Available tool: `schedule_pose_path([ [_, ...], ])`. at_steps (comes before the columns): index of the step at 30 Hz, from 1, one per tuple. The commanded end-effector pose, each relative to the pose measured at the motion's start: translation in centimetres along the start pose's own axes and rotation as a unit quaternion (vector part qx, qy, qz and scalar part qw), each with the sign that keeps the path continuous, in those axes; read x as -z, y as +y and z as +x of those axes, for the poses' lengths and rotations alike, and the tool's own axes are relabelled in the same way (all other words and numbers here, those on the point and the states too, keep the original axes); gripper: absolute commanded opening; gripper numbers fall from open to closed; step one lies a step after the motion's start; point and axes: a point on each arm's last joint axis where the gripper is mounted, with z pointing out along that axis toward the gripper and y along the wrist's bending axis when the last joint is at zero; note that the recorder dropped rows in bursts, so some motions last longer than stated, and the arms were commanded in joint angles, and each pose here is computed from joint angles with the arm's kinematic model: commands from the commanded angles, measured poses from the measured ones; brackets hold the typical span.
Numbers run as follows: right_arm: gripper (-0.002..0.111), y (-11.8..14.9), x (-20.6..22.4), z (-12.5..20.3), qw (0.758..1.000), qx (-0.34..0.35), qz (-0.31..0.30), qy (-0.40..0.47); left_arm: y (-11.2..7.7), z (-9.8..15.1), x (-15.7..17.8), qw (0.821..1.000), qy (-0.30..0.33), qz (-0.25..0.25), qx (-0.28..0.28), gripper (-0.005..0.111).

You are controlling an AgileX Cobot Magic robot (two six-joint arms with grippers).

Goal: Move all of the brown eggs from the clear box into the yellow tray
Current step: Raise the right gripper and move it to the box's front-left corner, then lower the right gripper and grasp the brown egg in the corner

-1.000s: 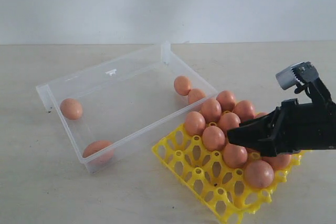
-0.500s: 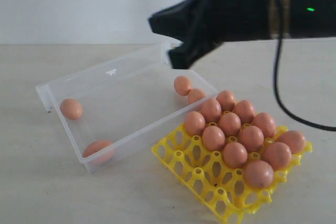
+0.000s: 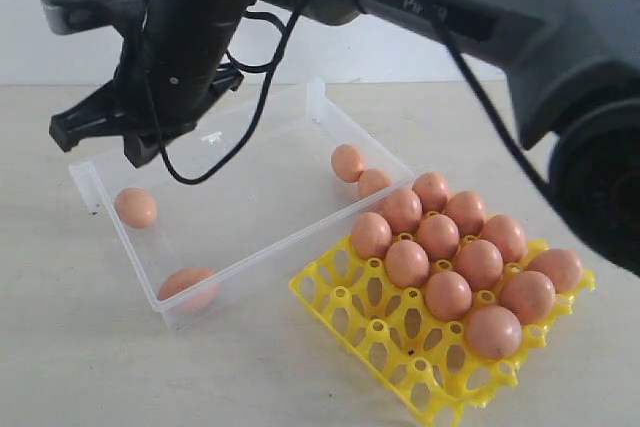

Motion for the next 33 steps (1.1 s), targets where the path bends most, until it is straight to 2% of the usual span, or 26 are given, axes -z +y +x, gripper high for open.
schedule_pose_path([
  [1, 0.004, -1.4, -0.8, -2.4, 0.996, -0.013, 0.002, -0.083, 0.0, 0.0, 0.0, 1.000, 0.001, 0.003, 0.001, -0.004],
  [3, 0.014, -1.7, -1.9, -2.5, 0.996, -0.014, 0.003, -0.087, 0.0, 0.0, 0.0, 1.000, 0.001, 0.003, 0.001, -0.004],
  [7, 0.047, -2.4, -4.5, -2.0, 0.996, -0.037, 0.004, -0.077, 0.0, 0.0, 0.0, 1.000, 0.001, 0.003, 0.001, -0.004],
  [9, 0.054, -2.8, -5.7, -1.7, 0.995, -0.060, 0.008, -0.075, 0.0, 0.0, 0.0, 1.000, 0.001, 0.003, 0.001, -0.004],
  [20, 0.054, -5.0, -9.7, -0.2, 0.995, -0.066, 0.041, -0.063, 0.0, 0.0, 0.0, 1.000, 0.001, 0.003, 0.001, -0.004],
  [33, 0.054, -5.0, -10.9, 0.5, 0.997, -0.053, 0.031, -0.050, 0.0, 0.0, 0.0, 1.000, 0.001, 0.003, 0.001, -0.004],
])
